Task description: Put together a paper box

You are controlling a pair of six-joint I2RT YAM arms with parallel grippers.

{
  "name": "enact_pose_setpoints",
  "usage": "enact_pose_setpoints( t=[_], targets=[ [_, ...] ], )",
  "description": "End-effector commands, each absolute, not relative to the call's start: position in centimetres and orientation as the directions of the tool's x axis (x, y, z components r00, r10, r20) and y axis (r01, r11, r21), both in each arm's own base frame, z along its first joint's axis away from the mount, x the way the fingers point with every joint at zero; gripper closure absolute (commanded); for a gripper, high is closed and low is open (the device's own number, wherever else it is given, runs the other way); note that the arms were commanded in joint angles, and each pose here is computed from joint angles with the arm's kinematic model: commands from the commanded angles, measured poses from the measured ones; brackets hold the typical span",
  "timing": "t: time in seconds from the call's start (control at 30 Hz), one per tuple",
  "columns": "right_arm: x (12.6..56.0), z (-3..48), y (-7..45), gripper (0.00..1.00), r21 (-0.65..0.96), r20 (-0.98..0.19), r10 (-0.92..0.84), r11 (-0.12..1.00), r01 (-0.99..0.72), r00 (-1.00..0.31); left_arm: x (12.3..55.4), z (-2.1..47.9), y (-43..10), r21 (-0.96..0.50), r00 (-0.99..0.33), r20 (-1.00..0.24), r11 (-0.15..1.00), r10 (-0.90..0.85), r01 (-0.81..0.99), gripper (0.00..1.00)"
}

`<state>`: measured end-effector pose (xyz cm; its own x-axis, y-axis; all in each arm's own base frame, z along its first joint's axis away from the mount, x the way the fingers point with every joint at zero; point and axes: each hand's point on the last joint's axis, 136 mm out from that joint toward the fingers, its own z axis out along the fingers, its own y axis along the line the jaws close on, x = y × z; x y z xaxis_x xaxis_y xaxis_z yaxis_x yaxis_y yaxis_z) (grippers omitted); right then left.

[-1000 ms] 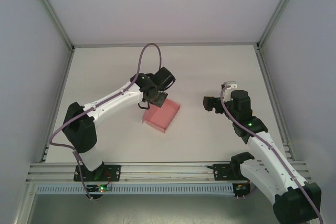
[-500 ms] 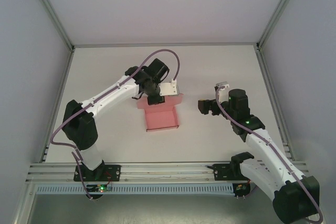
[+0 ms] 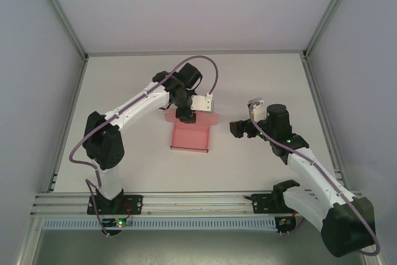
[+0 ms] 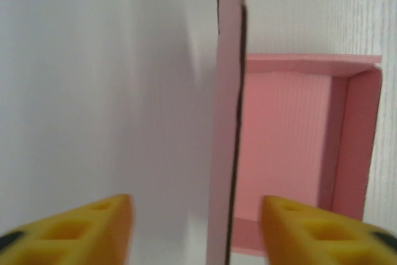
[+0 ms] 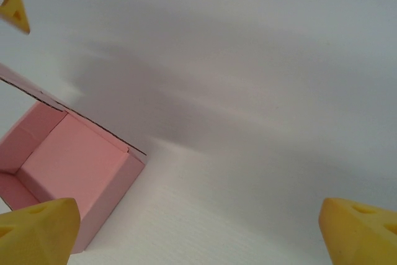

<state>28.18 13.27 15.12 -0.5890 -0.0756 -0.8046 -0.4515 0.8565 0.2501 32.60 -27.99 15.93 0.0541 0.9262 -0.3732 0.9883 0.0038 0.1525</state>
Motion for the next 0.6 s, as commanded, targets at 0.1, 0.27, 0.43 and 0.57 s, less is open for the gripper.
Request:
enact_pose_setpoints(
  t=[0.1,0.27,0.43,0.57],
  targets=[
    [28.6,16.4,13.8,0.02,0.236,-0.835,-0.092,0.832,-0.503,-0.543,35.5,19.5,-26.1,0.205,-0.159,-0.495,0.292,0.854,0.934,0.02],
    [28.8,16.5,14.1,0.02,0.231,-0.832,-0.109,0.824,-0.518,-0.544,35.4,22.4,-23.7,0.224,-0.271,-0.640,0.512,0.719,0.829,0.00],
    [29.5,17.1,14.7,0.02,0.230,-0.833,-0.122,0.811,-0.538,-0.540,30.9,24.7,-22.6,0.140,-0.289,-0.745,0.565,0.601,0.813,0.00],
    [29.3,17.7,16.2,0.02,0.202,-0.839,-0.203,0.745,-0.636,-0.505,30.2,23.2,-19.4,0.163,-0.353,-0.774,0.704,0.526,0.691,0.00]
  ],
)
